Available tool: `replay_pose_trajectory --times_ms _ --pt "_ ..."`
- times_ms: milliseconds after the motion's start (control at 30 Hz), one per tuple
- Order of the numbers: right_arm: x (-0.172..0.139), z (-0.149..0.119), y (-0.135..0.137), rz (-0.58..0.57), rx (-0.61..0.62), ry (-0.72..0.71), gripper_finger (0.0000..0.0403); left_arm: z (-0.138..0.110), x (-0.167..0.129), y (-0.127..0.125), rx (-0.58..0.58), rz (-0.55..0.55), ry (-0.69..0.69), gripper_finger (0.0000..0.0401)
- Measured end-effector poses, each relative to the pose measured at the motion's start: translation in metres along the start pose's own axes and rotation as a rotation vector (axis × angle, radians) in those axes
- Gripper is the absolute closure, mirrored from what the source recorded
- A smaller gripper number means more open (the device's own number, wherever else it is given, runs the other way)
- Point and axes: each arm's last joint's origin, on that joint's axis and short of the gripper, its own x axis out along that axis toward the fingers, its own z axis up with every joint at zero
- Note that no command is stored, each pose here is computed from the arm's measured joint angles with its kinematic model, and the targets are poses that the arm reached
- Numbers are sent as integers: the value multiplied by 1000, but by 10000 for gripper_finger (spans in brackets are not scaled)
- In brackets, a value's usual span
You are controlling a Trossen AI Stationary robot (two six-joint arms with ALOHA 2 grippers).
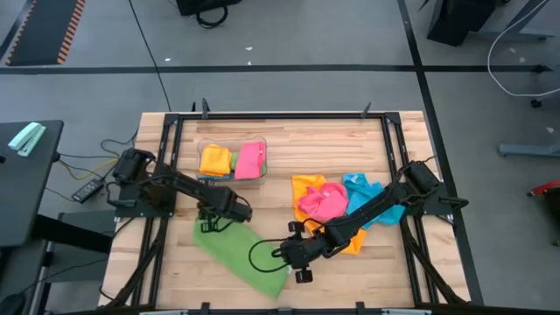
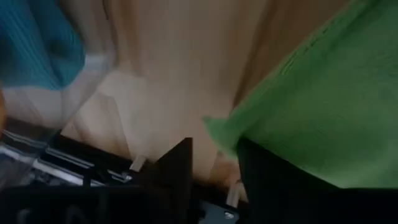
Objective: Fold microfiber towels
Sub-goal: Fold the green microfiber towel
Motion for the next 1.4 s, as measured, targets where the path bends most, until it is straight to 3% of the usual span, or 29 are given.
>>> replay_pose_trajectory --times_ms 233,467,633,900,1167,1400 --pt "0 0 0 0 21 0 260 2 -10 10 75 -12 10 204" --pt "-1 -1 3 24 -18 11 260 2 -34 10 74 -88 -24 174" --pt "-3 -4 13 25 -84 -7 260 13 -46 -17 118 -213 -236 180" --pt "-8 -5 32 -48 -237 -98 260 21 -61 -56 177 -319 -515 203" --pt "19 -28 44 -168 -399 -56 245 15 -66 -75 183 -356 -570 213" --pt "19 -28 42 -190 -423 -28 210 11 -66 -79 199 -352 -573 213"
